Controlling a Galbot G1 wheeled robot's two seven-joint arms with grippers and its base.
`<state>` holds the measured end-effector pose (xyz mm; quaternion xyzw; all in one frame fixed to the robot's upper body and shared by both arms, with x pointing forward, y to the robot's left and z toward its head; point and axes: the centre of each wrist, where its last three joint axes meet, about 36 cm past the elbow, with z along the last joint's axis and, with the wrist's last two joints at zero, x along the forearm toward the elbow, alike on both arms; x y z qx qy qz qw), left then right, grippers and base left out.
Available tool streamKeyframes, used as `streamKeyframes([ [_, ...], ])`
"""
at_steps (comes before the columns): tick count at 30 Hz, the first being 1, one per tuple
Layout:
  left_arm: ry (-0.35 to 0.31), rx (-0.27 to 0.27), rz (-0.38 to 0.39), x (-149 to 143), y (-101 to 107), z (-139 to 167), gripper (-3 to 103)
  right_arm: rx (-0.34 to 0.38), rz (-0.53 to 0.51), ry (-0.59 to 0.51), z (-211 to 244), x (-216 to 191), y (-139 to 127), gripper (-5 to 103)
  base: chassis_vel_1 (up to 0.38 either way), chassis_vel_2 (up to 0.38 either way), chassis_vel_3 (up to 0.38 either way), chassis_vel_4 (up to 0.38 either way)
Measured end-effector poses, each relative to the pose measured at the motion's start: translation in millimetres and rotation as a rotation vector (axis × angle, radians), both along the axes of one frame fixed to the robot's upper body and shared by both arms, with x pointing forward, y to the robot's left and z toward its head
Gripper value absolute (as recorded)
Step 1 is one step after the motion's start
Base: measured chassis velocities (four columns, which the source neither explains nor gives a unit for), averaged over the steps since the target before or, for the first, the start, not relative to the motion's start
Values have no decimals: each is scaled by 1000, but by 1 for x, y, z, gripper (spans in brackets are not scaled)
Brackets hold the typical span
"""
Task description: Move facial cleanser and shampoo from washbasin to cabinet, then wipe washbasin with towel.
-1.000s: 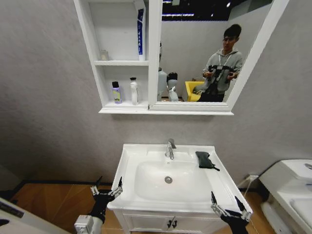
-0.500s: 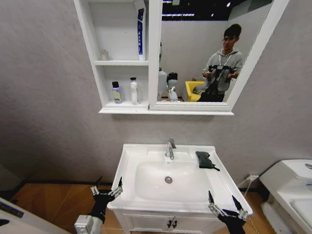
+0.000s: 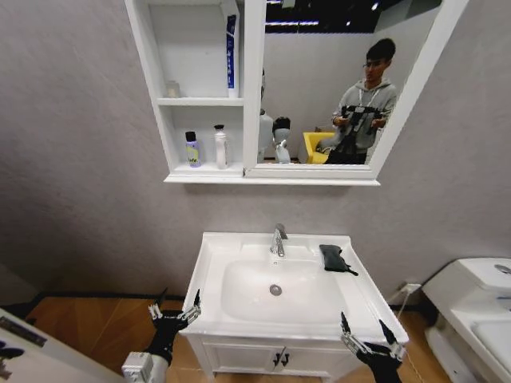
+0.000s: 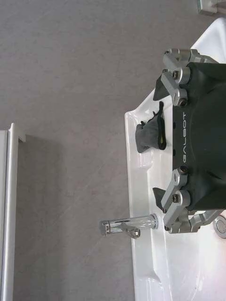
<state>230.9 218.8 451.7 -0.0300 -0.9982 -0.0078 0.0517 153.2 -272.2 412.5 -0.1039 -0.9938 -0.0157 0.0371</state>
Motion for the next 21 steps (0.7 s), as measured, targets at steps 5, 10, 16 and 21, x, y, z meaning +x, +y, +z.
streamKeyframes([
  [5, 0, 0, 0, 0, 0, 0, 100, 0, 0, 0, 0, 0, 0, 100, 223, -217, -211, 225],
  [10, 0, 0, 0, 0, 0, 0, 100, 1, -1, 1, 0, 0, 0, 100, 272, -261, -271, 263],
  [16, 0, 0, 0, 0, 0, 0, 100, 1, -1, 1, 0, 0, 0, 100, 320, -333, -317, 336],
  [21, 0, 0, 0, 0, 0, 0, 100, 1, -1, 1, 0, 0, 0, 100, 360, -376, -369, 373],
])
